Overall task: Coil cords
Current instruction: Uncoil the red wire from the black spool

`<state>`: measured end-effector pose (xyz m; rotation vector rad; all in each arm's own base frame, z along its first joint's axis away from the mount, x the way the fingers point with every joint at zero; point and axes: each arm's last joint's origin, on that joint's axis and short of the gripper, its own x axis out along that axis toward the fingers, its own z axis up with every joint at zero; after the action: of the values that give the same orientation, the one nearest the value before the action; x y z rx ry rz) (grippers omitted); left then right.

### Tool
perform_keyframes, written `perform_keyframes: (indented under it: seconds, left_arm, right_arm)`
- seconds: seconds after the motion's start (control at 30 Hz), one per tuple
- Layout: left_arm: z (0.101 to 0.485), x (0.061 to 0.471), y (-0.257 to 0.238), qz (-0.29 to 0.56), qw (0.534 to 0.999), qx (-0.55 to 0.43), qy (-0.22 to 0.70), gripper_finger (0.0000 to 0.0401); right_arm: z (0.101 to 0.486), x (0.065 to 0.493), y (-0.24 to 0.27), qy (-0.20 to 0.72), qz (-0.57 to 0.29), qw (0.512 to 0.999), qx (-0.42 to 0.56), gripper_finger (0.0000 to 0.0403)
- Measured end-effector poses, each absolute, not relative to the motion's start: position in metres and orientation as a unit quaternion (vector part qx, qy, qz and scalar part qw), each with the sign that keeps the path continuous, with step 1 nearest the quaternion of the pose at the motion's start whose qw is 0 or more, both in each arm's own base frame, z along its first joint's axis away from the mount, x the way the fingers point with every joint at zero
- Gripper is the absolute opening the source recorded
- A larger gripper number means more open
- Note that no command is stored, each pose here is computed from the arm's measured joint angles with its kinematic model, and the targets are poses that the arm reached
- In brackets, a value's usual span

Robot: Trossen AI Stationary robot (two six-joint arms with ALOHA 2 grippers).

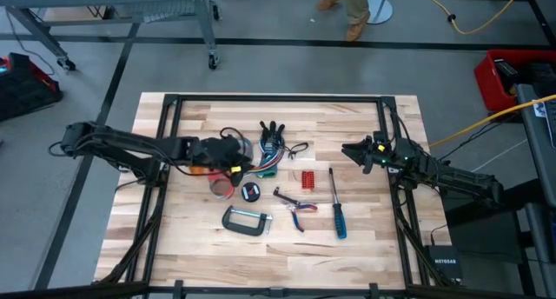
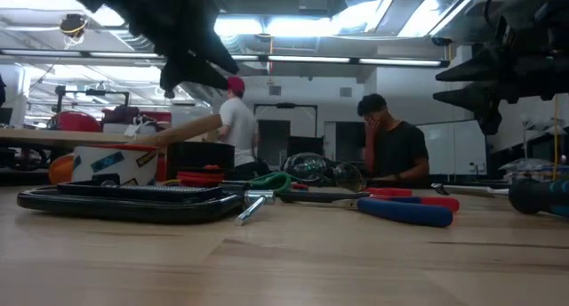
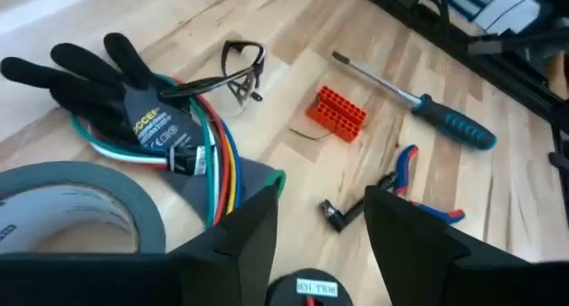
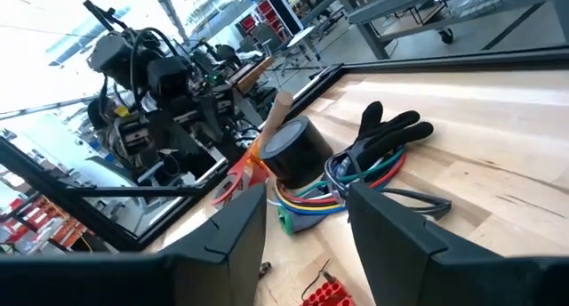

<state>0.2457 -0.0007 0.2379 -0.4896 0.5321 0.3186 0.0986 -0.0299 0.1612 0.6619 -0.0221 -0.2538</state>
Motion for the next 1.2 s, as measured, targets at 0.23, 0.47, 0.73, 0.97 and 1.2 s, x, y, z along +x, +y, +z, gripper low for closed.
perform_keyframes:
  seconds: [0.23,0.47,0.73,0.97,1.2]
  left_arm:
    - [0.239,0.240,-0.005,0.164,0.886,-0.289,0.323,0.0159]
    - [0.220,0.241,-0.020,0.171,0.845,-0.323,0.390,0.0159]
    - [0.185,0.258,-0.027,0.182,0.810,-0.334,0.446,0.0159]
    - [0.174,0.266,-0.024,0.188,0.803,-0.337,0.453,0.0159]
    - [0.173,0.267,-0.023,0.190,0.802,-0.338,0.454,0.0159]
  right_arm:
    - [0.161,0.099,-0.030,-0.015,-0.124,0.925,0.360,0.0166]
    - [0.161,0.099,-0.030,-0.015,-0.124,0.924,0.362,0.0166]
    - [0.161,0.099,-0.030,-0.014,-0.120,0.924,0.362,0.0166]
    - [0.161,0.099,-0.030,-0.013,-0.119,0.924,0.362,0.0166]
    - [0.161,0.099,-0.030,-0.013,-0.119,0.925,0.361,0.0166]
